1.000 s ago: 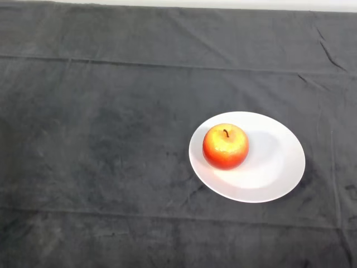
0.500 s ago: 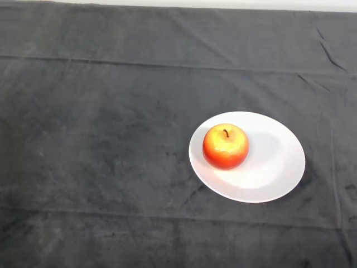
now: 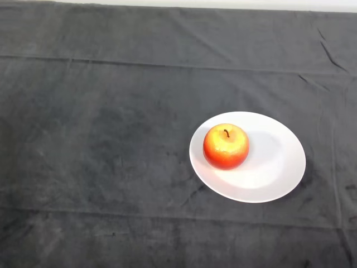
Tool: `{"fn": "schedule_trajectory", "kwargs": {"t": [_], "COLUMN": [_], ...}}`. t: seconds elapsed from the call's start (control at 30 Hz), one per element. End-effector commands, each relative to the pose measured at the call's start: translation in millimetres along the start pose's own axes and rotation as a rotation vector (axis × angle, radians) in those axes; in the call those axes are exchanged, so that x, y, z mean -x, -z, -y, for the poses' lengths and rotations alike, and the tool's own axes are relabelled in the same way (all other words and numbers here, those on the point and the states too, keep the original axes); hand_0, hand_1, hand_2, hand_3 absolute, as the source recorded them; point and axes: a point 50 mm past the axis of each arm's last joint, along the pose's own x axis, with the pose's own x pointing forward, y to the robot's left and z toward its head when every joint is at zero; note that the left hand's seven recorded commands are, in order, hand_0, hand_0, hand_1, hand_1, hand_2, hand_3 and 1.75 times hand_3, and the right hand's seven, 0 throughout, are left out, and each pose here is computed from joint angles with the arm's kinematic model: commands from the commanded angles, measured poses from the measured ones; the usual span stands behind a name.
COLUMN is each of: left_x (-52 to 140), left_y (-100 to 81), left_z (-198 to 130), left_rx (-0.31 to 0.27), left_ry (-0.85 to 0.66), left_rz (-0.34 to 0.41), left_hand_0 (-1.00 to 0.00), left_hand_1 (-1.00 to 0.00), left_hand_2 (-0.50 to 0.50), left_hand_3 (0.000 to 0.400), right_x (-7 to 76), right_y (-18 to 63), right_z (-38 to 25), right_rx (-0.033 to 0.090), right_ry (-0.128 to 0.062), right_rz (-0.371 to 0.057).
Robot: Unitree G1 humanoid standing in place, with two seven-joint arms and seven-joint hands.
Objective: Move the apple to the plate
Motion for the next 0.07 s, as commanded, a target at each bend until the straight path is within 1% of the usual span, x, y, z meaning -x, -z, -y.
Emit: {"fn": "schedule_trajectory", "kwargs": {"t": [0.03, 0.07], "left_x": [-12.1, -12.1], "left_y": [-7.4, -7.5], "left_z": [-6.4, -6.6], "left_rx": [0.004, 0.004], "left_ry": [-0.036, -0.036], "left_rz": [0.032, 0.032], "left_hand_0": [0.0, 0.0], "left_hand_1": [0.0, 0.0], "left_hand_2": [0.0, 0.0], "left_hand_3": [0.0, 0.0], "right_x": [-0.6, -0.6], "right_y": [-6.7, -6.7], "right_z": [-2.3, -2.3], "right_rx": [-0.008, -0.008], "right_ry": [-0.018, -0.018], "right_rz": [0.037, 0.037]}}
